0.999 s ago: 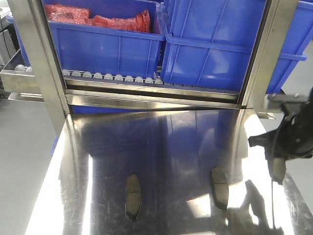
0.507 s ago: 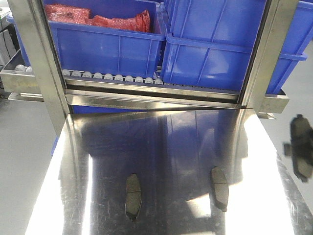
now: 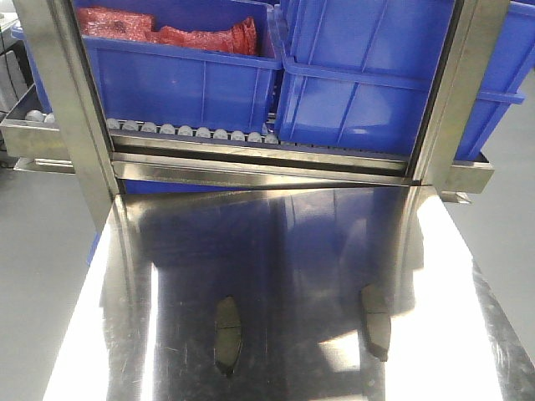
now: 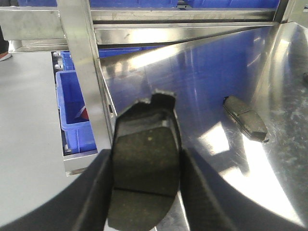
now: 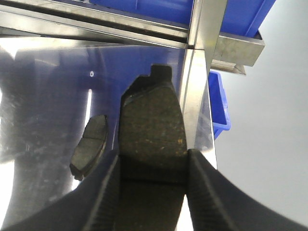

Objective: Move and align brake pads A on conveyor
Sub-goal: 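Lift the brake pad off the table with the right gripper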

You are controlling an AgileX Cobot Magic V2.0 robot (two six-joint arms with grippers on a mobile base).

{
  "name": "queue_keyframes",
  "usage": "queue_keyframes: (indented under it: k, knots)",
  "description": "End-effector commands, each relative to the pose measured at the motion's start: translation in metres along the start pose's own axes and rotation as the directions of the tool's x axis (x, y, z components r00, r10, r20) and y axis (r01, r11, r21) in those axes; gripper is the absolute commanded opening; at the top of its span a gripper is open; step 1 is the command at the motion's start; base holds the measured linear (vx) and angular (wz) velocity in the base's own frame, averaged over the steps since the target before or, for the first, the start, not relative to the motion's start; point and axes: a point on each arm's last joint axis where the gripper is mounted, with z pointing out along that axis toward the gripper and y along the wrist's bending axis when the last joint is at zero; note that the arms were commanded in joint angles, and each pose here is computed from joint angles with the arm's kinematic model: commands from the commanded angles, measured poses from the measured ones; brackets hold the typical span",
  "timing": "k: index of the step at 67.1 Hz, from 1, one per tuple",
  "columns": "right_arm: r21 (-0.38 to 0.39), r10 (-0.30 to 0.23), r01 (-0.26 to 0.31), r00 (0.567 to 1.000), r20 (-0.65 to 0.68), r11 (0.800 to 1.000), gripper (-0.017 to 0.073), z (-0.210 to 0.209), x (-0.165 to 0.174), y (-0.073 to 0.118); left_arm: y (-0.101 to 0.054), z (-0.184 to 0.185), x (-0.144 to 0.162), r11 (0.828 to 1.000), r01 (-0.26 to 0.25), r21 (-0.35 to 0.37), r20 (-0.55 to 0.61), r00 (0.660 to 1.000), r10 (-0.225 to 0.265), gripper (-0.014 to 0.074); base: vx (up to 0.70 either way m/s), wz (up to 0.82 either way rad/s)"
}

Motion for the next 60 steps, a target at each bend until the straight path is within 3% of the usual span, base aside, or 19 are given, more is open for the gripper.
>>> queue_keyframes:
  k: [1, 60]
  knots:
    - [0.017, -0.017, 0.015, 0.99, 0.141, 1.0, -0.0007, -0.0081, -0.0091, -0.0008, -0.0005, -0.0037, -0.0142, 1.0, -0.003, 0.007, 0.098, 0.995, 0.002, -0.0006, 0.0, 0.0]
    - [0.018, -0.018, 0.015, 0.988, 0.153, 1.0, -0.0007, -0.0096, -0.0047, -0.0005, -0.0005, -0.0037, -0.0142, 1.0, -0.003, 0.007, 0.098, 0.995, 0.002, -0.0006, 0.0, 0.0]
